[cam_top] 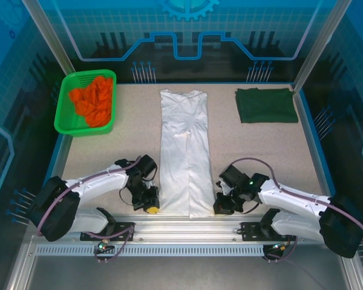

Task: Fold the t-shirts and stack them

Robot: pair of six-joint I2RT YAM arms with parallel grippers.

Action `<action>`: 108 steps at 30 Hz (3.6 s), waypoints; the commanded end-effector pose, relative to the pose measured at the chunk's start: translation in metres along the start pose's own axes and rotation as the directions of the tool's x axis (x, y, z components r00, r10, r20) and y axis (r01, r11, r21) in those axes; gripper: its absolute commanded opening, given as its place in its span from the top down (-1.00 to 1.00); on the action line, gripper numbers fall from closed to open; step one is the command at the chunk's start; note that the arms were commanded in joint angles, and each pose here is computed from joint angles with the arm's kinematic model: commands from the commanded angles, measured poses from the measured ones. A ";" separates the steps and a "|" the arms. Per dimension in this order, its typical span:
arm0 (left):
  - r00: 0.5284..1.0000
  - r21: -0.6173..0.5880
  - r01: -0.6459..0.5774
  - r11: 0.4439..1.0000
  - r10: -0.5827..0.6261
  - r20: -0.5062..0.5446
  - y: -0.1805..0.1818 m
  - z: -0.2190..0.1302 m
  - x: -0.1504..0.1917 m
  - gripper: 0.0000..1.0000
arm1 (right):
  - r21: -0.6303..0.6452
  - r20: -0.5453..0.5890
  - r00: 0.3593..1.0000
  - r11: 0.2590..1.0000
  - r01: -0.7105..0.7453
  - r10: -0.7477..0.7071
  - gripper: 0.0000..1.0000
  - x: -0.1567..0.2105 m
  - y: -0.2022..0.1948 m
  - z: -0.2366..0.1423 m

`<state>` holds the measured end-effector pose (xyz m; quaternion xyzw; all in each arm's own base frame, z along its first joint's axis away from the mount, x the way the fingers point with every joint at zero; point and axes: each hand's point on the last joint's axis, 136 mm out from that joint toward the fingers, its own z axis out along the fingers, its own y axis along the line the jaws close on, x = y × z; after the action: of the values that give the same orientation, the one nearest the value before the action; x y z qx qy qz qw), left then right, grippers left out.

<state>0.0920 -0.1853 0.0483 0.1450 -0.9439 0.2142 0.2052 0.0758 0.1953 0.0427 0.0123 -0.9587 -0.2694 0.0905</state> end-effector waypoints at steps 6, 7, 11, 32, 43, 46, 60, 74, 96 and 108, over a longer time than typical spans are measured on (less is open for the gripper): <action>0.993 0.105 -0.027 0.994 0.014 0.117 -0.057 -0.076 -0.040 0.99 | -0.080 0.025 0.983 0.980 -0.182 0.184 1.00 -0.057 0.027 -0.062; 0.990 0.117 -0.021 0.993 0.004 0.139 -0.063 -0.085 -0.050 0.99 | -0.079 0.039 0.982 0.980 -0.181 0.185 1.00 -0.068 0.032 -0.069; 0.980 0.131 -0.028 0.991 0.001 0.200 -0.090 -0.115 -0.092 1.00 | -0.095 0.077 0.975 0.975 -0.201 0.208 1.00 -0.121 0.048 -0.091; 0.942 0.100 0.105 0.989 -0.131 0.309 -0.092 -0.137 -0.283 0.77 | -0.154 0.045 0.922 0.915 -0.374 0.385 0.63 -0.336 0.027 -0.087; 0.824 0.112 0.018 0.994 -0.079 0.562 -0.116 -0.221 -0.272 -0.37 | -0.255 0.229 0.897 0.913 -0.319 0.377 0.08 -0.311 0.029 -0.154; 0.848 0.148 -0.121 0.982 0.025 0.529 -0.154 -0.205 -0.233 -0.15 | -0.279 0.191 0.939 0.933 -0.229 0.287 0.27 -0.269 0.062 -0.128; 0.947 -0.073 -0.155 0.985 0.169 0.272 -0.081 -0.017 -0.189 0.47 | -0.131 -0.030 0.957 0.948 -0.290 0.289 0.64 -0.212 0.023 0.015; 0.987 -0.108 -0.051 0.993 0.067 0.146 0.003 0.002 -0.101 0.42 | -0.087 -0.139 0.966 0.969 -0.232 0.218 0.45 -0.101 -0.008 0.040; 0.891 0.035 -0.300 0.953 0.266 0.368 -0.170 -0.051 -0.238 0.40 | -0.236 0.176 0.926 0.928 -0.289 0.333 0.74 -0.271 0.019 -0.040; 0.923 0.005 -0.088 0.996 0.080 0.376 -0.133 -0.064 -0.270 0.20 | -0.203 0.184 0.908 0.918 -0.341 0.378 0.64 -0.283 -0.007 -0.039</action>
<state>0.4093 -0.2350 0.0245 0.1280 -0.9643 0.2317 -0.0025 0.3663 0.1985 0.0224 -0.1943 -0.9153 -0.3503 0.0416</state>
